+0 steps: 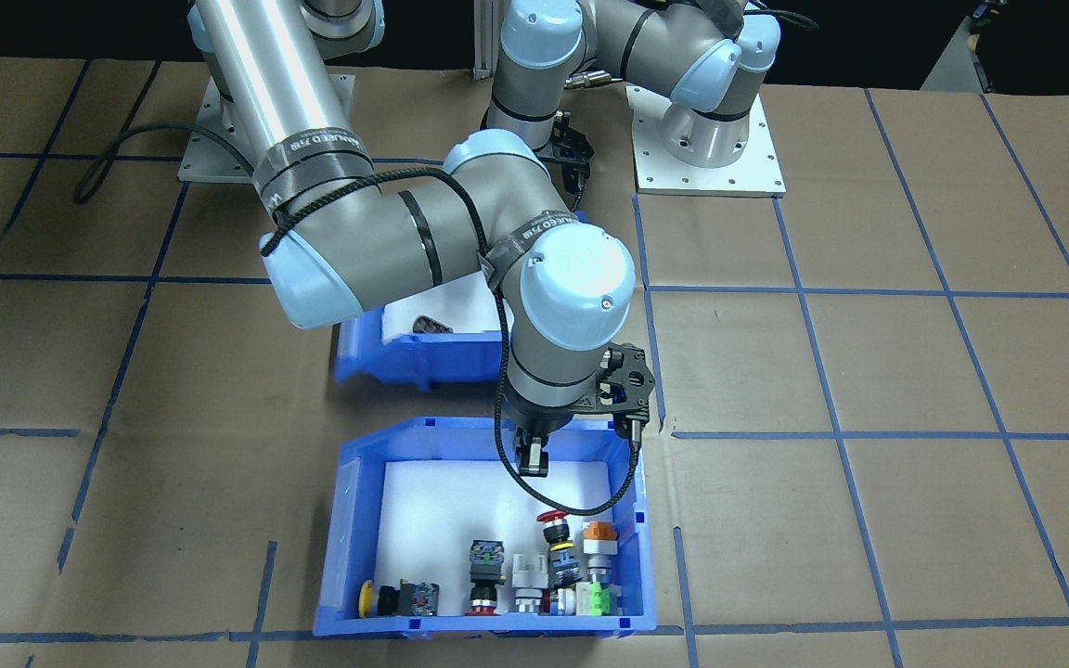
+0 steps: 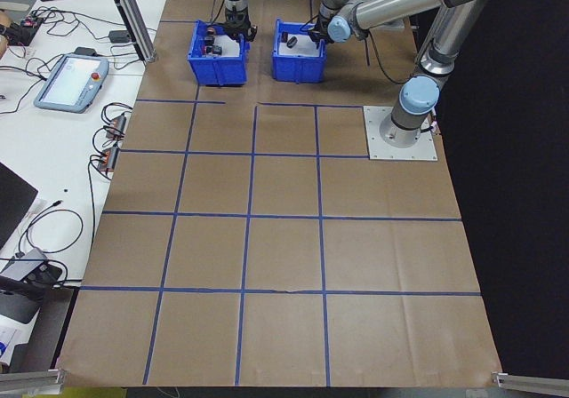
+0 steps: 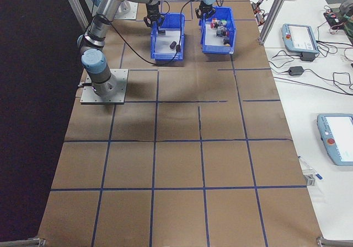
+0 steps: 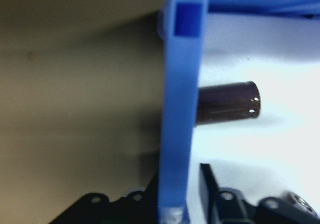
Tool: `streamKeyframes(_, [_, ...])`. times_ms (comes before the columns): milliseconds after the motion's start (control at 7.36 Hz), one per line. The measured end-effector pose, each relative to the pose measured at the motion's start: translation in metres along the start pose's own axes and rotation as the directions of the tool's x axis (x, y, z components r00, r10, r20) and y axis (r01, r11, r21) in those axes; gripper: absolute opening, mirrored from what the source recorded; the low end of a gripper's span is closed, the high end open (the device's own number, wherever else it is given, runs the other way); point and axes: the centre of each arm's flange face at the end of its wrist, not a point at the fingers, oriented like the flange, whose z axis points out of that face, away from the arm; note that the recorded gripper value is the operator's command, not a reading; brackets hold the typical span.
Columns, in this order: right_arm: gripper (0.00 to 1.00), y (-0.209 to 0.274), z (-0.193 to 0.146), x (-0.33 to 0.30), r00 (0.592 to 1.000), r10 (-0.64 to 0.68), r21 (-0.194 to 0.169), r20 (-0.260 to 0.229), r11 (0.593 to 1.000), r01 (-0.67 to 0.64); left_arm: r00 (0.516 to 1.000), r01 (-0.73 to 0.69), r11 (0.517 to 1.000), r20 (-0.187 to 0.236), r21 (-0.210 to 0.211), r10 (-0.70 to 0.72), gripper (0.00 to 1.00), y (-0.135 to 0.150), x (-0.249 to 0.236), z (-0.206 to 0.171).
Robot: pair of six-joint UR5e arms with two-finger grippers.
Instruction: Place battery box in front
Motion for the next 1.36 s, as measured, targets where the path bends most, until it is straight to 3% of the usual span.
streamKeyframes(544, [0.06,0.143,-0.016,0.064,0.997,0.072,-0.036,-0.011,0.997,-0.072,0.993,-0.005,0.999,-0.12,0.031,0.008,0.0,-0.017,0.034,-0.039])
streamKeyframes(951, [0.06,0.285,-0.022,0.064,0.997,0.077,-0.045,0.02,0.996,-0.077,0.992,0.024,0.997,-0.129,0.075,-0.014,0.0,-0.089,0.098,-0.064])
streamKeyframes(1223, [0.06,0.369,-0.016,0.031,0.997,0.07,-0.044,0.034,0.997,-0.068,0.993,-0.005,0.997,-0.117,0.08,0.014,0.0,-0.133,0.143,-0.08])
streamKeyframes(1359, [0.06,0.404,-0.012,0.011,0.998,0.05,-0.041,0.039,0.998,-0.048,0.993,-0.008,0.998,-0.115,0.069,0.016,0.0,-0.142,0.172,-0.085])
